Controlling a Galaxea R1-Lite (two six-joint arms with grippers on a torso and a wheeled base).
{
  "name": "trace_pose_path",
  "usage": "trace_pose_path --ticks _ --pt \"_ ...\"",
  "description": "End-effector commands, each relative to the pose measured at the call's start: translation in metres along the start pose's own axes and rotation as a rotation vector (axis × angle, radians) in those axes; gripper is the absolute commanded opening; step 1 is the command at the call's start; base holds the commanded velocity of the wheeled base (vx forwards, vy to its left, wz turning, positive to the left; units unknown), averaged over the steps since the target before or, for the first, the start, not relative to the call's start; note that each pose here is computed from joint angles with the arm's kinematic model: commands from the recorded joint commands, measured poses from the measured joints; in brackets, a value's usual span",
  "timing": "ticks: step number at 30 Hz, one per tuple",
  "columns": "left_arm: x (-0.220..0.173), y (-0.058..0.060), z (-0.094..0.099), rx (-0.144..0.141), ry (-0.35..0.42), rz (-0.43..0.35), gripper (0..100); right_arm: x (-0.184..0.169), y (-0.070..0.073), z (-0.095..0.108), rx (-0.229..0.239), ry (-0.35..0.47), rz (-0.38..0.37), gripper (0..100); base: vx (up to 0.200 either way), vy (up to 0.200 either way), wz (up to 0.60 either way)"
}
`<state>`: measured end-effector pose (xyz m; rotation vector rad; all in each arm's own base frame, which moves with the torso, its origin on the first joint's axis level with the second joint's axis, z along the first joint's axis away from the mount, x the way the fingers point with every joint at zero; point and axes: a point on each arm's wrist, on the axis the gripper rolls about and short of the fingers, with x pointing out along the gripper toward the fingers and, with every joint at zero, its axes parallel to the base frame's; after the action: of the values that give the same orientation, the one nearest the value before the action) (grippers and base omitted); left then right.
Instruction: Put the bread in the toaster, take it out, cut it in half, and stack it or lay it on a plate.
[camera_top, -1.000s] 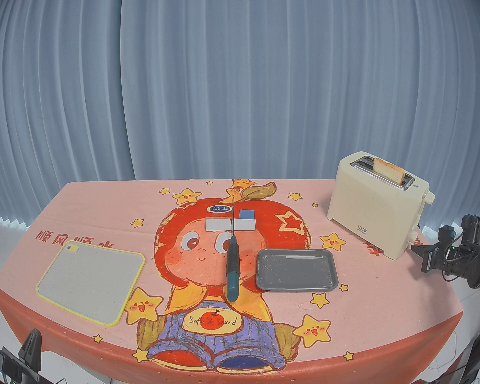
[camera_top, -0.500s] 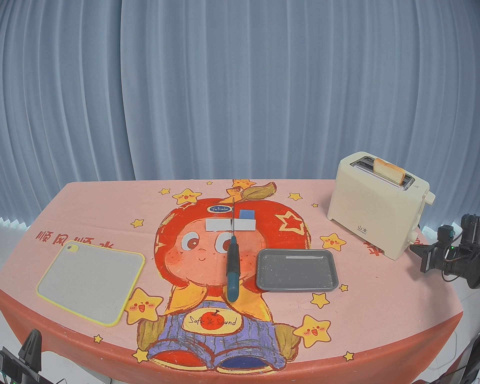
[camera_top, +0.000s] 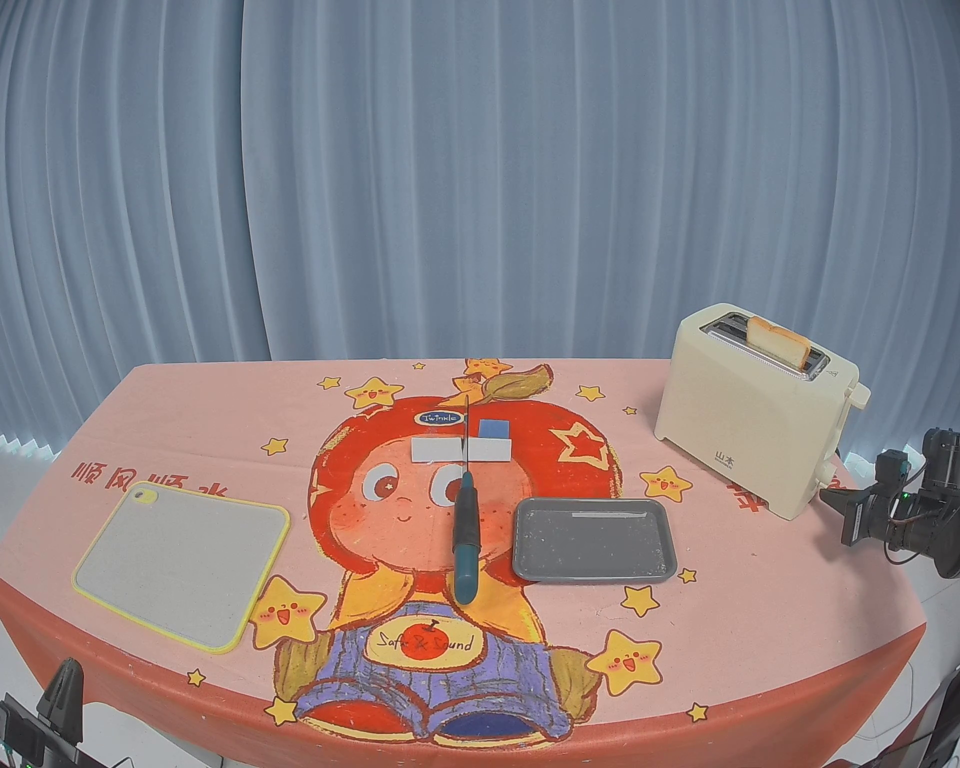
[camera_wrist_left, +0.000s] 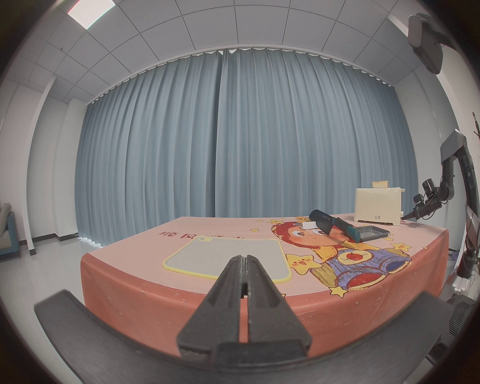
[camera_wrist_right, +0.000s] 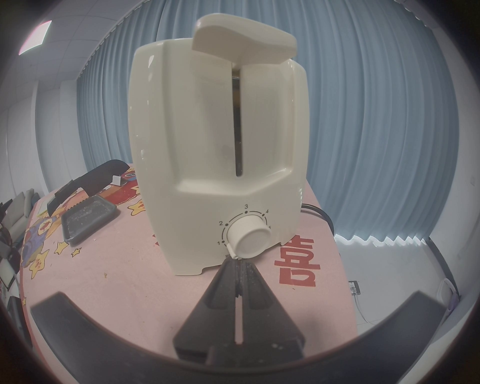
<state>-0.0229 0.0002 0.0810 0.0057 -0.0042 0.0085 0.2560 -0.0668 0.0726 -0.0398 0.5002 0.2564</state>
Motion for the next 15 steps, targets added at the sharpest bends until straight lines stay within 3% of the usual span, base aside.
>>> trace_pose_path --ticks 1,15 --pt "0.0001 0.0000 -0.0052 0.000 0.001 0.001 0 -0.0023 0.0005 0.0022 -0.005 -0.010 -0.001 0 0.000 0.000 0.00" --pt "0.0001 0.0000 -0.0052 0.000 0.001 0.001 0 -0.0042 0.0051 0.0047 -0.015 -0.018 0.007 0 0.000 0.000 0.00"
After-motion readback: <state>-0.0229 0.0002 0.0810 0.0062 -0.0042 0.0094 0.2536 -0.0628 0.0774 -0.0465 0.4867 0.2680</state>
